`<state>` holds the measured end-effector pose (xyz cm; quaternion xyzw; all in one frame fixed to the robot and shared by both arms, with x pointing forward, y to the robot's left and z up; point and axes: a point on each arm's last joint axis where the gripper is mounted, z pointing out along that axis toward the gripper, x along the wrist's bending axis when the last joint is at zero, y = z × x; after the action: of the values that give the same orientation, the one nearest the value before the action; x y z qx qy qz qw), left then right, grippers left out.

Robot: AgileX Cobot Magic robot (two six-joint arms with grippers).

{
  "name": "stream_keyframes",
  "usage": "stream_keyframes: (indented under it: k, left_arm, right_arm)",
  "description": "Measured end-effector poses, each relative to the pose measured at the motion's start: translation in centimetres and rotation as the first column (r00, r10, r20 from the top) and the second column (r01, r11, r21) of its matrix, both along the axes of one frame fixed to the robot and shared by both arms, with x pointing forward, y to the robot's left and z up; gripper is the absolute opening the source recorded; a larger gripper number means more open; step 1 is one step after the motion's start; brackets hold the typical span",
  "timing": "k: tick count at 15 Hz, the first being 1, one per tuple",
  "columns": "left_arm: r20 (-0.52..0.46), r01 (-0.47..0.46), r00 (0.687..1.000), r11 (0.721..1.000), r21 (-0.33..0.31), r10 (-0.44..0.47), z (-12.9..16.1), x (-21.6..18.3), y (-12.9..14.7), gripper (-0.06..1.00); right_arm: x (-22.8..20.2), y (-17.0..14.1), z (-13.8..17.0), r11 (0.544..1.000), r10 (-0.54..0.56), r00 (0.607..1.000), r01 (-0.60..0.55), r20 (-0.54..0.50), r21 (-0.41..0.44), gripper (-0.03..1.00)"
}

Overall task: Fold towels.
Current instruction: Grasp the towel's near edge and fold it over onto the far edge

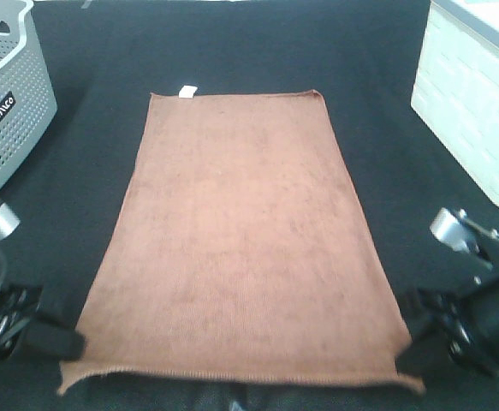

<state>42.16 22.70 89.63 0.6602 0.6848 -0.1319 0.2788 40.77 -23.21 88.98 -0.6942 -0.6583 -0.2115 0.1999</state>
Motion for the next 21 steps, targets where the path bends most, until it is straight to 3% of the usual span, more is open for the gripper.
stream_keyframes:
  k: [7, 10, 16, 18, 21]
  left_arm:
    - [-0.007, -0.012, 1.000, 1.000, 0.012, 0.012, -0.1, -2.4, 0.5, 0.00]
    - [0.014, -0.036, 0.999, 0.999, 0.006, 0.036, 0.6, -0.8, 0.3, 0.00]
    - [0.095, -0.064, 0.994, 0.998, 0.010, 0.063, 3.1, 7.3, -0.6, 0.00]
    - [0.154, -0.056, 0.987, 0.998, 0.020, 0.053, 3.9, 10.8, -1.0, 0.00]
    - [0.295, -0.093, 0.952, 0.995, 0.043, 0.077, 5.3, 17.3, -1.3, 0.00]
  right_arm:
    - [-1.9, -0.2, 0.0, 1.000, -0.003, 1.000, 0.003, -0.017, 0.003, 0.00]
    - [1.0, 0.3, 1.7, 0.999, 0.021, 0.997, -0.023, 0.072, 0.030, 0.00]
    - [10.5, 0.9, 7.1, 0.998, 0.055, 0.962, -0.051, 0.266, -0.021, 0.00]
    - [14.0, 0.9, 8.4, 0.996, 0.074, 0.946, -0.057, 0.316, -0.062, 0.00]
    - [19.6, 1.2, 8.7, 0.993, 0.087, 0.926, -0.054, 0.367, -0.100, 0.00]
